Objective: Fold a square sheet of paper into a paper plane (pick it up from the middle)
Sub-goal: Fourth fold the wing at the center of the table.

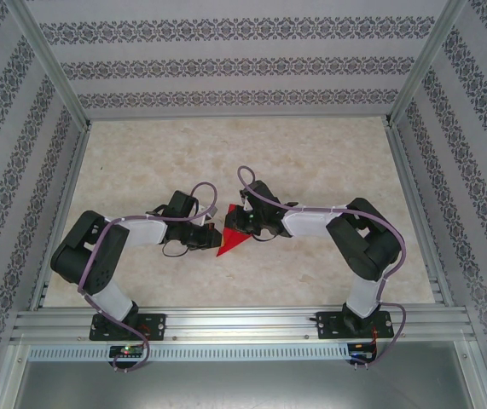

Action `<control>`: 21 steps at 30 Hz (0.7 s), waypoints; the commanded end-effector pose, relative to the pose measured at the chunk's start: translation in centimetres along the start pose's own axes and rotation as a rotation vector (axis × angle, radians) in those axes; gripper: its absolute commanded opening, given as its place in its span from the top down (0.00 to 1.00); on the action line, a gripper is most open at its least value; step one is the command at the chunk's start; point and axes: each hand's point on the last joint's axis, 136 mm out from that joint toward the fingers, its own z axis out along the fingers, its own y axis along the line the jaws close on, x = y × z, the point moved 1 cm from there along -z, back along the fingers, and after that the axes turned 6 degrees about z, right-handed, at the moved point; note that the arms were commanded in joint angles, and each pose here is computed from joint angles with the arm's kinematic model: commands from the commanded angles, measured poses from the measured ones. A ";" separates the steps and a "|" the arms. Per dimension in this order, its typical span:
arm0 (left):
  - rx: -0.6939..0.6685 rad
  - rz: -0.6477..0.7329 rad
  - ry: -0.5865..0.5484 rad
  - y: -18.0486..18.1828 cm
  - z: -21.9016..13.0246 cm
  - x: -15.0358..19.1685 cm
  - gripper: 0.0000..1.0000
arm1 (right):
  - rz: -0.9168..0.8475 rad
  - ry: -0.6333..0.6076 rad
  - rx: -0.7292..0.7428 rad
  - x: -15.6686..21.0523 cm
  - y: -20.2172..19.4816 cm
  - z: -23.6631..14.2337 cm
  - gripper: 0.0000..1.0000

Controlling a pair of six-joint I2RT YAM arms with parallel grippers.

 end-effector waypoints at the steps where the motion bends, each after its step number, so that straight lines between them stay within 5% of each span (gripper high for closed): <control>1: -0.033 -0.037 0.021 1.4 0.3 0.6 0.96 | 0.001 -0.021 -0.003 -0.9 0.2 0.5 0.83; 12: -0.063 -0.075 0.048 2.3 0.6 1.2 0.98 | 0.012 -0.018 0.011 -1.1 -0.5 1.1 0.83; 21: 0.047 -0.093 0.008 0.1 -0.1 -0.5 1.00 | -0.013 -0.012 -0.024 -1.3 0.7 0.6 0.80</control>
